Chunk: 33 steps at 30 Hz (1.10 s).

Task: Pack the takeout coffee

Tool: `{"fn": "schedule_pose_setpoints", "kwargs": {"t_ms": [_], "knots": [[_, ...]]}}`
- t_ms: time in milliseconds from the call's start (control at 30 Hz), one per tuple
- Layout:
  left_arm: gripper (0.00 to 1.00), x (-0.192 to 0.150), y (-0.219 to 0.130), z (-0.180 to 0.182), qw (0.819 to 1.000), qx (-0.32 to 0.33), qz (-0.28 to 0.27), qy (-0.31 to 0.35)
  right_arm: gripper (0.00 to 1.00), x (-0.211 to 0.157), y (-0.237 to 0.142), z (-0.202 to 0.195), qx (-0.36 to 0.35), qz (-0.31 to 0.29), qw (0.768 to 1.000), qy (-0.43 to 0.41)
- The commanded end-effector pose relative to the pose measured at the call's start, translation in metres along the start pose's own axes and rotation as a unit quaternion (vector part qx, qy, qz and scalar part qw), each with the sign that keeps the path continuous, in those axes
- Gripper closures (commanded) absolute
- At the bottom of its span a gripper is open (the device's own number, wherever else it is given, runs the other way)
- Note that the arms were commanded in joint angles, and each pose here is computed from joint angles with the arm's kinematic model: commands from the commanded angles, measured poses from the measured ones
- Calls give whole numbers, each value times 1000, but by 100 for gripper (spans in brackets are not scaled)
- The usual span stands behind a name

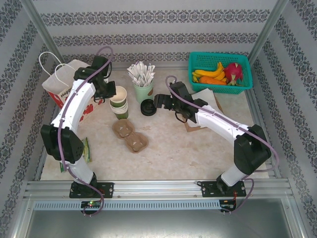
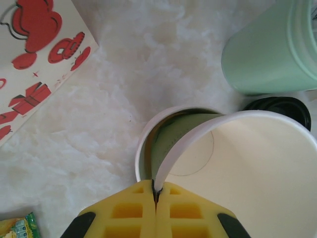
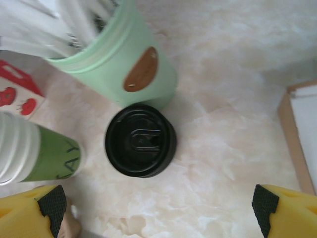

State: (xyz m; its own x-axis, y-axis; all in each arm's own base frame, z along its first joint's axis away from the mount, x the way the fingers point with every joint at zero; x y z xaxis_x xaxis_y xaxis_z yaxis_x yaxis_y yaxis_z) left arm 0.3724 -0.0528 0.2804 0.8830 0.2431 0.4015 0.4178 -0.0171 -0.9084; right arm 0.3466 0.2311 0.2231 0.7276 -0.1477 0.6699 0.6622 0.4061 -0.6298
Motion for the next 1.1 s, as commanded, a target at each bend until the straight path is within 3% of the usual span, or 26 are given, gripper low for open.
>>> {"fn": "schedule_pose_setpoints", "kwargs": {"t_ms": [0, 333, 533, 733, 900, 1067], "knots": [[100, 2, -29, 8, 1000, 6, -22, 11, 2, 15, -22, 20, 72, -51, 994, -61], [100, 9, -71, 7, 998, -6, -62, 27, 2, 14, -51, 27, 133, -115, 976, -130], [100, 2, -101, 1, 995, -50, -72, 37, 2, 7, -60, 29, 152, -107, 971, -153], [100, -22, -124, -36, 982, -148, -68, 90, 2, 6, -68, 8, 127, -115, 983, -66], [100, -45, -110, -67, 976, -151, -59, 144, 2, -3, -77, -17, 109, -118, 987, -30], [100, -70, -72, -107, 969, -155, -56, 185, 2, -15, -86, -51, 61, -122, 991, 16]]}}
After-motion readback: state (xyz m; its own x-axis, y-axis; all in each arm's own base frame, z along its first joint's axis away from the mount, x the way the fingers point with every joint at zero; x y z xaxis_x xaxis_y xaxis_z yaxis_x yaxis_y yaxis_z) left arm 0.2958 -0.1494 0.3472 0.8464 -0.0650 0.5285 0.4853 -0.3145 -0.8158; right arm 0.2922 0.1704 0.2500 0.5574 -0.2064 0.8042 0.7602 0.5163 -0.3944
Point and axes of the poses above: each hand's point on the last joint's axis, 136 mm out from that joint toward the fingers, its own y axis out along the fingers, its own z axis along the line the jaws close on, x = y × z, the point moved 6 cm from there along -y, back along the fingers, and after that the axes turned 1 degree about -y, right-handed, at the moved point
